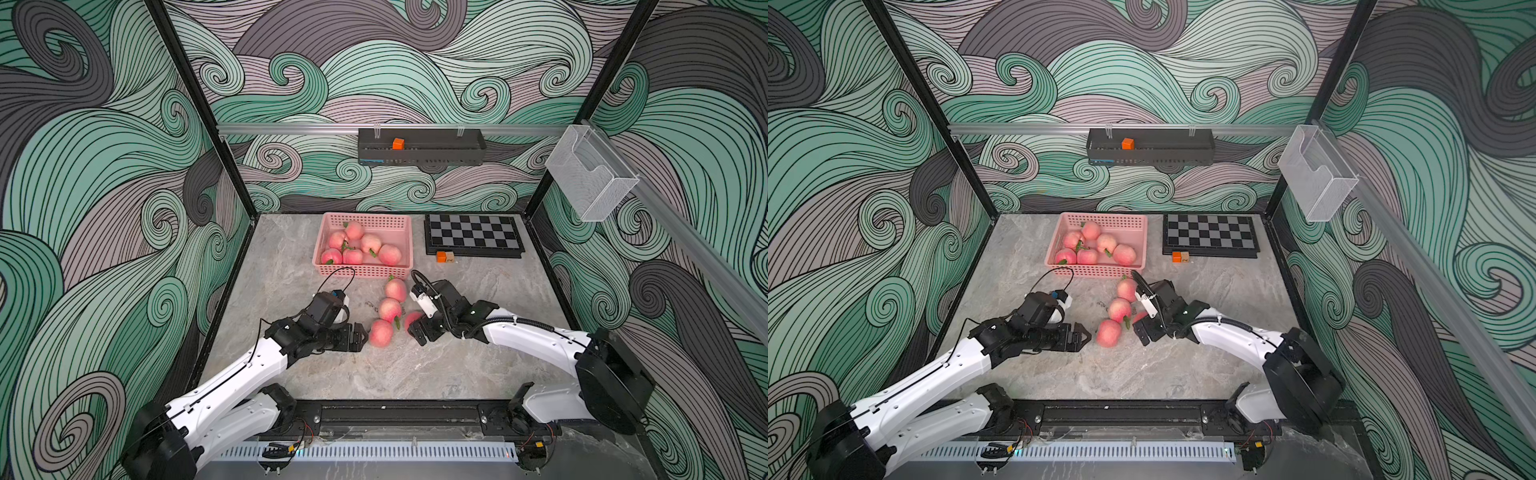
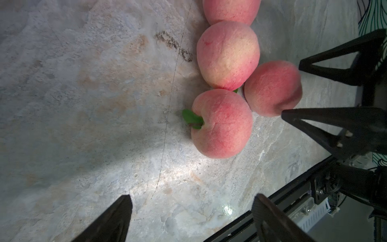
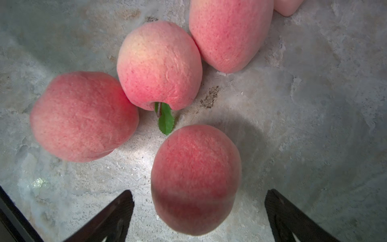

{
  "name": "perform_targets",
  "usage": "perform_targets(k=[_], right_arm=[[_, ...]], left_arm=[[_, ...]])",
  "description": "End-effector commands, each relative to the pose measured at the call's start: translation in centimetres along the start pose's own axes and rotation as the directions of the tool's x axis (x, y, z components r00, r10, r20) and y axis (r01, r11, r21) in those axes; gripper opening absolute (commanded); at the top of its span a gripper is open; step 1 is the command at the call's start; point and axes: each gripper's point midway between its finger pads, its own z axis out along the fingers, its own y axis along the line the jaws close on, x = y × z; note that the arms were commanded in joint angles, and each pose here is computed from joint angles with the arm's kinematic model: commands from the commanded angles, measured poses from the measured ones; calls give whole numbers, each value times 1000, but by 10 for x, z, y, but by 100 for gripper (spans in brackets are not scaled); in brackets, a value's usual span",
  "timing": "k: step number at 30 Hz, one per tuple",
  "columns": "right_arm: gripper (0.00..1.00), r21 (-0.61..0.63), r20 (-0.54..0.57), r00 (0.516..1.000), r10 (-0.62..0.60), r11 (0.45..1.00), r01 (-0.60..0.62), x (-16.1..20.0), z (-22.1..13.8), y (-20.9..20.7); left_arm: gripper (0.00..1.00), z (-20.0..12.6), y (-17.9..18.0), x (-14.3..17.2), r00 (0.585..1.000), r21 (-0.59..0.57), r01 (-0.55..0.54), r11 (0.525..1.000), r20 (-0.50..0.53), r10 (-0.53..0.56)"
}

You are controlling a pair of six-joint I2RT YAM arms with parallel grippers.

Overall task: Put the peaches into the basket
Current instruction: Pick up the peach from the center of the board.

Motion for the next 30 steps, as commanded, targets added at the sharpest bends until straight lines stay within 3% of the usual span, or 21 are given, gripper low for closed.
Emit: perform_targets(k=[1, 15, 30], right_arm=[[99, -15, 48, 999, -17, 1000, 18, -18, 2, 1], [98, -37, -3, 1000, -17, 999, 17, -11, 26, 0], [78, -36, -17, 999, -39, 999, 39, -15, 24, 0]], left_arm=[[91, -11, -4, -11, 999, -18, -20, 1000, 31, 21], [90, -15, 4, -27, 994, -74, -6, 997, 104, 14], [90, -20, 3, -43, 991, -120, -20, 993, 126, 35]])
